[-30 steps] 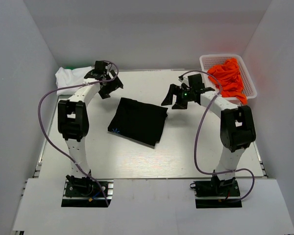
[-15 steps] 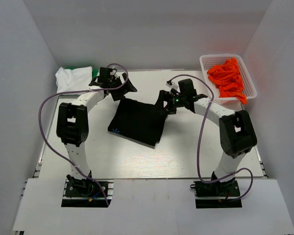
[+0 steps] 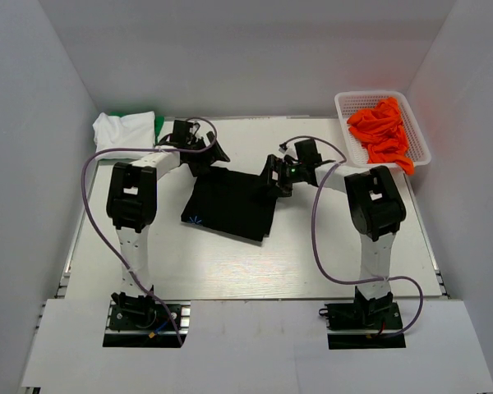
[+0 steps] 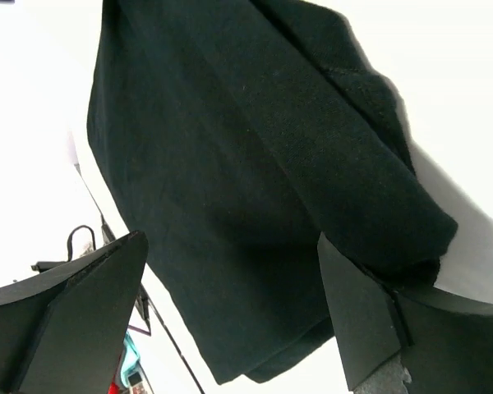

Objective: Fold and stack the t-shirts
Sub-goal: Fold the long partially folded tshirt into a neat square

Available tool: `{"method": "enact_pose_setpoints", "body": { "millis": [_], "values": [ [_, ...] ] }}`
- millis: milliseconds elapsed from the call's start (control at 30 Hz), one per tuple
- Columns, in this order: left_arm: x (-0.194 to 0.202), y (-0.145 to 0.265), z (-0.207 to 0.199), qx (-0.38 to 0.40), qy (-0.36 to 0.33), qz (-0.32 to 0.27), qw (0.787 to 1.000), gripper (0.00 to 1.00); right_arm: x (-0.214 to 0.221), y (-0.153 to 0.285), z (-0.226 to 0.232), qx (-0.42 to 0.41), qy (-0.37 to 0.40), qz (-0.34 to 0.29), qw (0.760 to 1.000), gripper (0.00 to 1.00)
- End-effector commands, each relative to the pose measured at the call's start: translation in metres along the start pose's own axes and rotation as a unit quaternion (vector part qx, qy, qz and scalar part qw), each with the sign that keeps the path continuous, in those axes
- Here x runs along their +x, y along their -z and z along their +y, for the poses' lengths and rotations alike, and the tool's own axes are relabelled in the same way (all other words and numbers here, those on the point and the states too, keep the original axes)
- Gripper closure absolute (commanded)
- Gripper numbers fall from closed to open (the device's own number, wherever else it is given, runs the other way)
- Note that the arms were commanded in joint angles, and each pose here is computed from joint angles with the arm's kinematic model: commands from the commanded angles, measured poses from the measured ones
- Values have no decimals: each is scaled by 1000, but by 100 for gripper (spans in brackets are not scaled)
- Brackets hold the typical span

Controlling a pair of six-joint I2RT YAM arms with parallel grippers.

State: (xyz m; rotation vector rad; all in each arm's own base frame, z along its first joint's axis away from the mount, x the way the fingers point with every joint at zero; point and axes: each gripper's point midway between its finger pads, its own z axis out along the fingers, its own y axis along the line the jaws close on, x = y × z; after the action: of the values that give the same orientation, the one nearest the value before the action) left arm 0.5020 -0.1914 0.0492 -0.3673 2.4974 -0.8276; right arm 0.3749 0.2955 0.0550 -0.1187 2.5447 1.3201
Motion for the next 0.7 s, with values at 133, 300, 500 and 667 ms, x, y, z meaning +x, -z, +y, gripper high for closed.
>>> {"method": "enact_pose_setpoints", "body": {
  "millis": [133, 300, 500, 667],
  "values": [
    [9, 19, 16, -43, 3, -3, 999, 0, -15, -2, -7, 14, 11, 2, 1000, 10],
    [-34, 71, -35, -26, -26, -79, 996, 0, -53, 35, 47, 9, 113, -39, 993, 10],
    [-29, 147, -56, -15, -30, -142, 989, 0, -47, 88, 78, 43, 160, -90, 982, 10],
    [4, 163, -14, -82, -44, -139, 986, 0, 10, 122, 73, 54, 155, -94, 982, 10]
  ]
}}
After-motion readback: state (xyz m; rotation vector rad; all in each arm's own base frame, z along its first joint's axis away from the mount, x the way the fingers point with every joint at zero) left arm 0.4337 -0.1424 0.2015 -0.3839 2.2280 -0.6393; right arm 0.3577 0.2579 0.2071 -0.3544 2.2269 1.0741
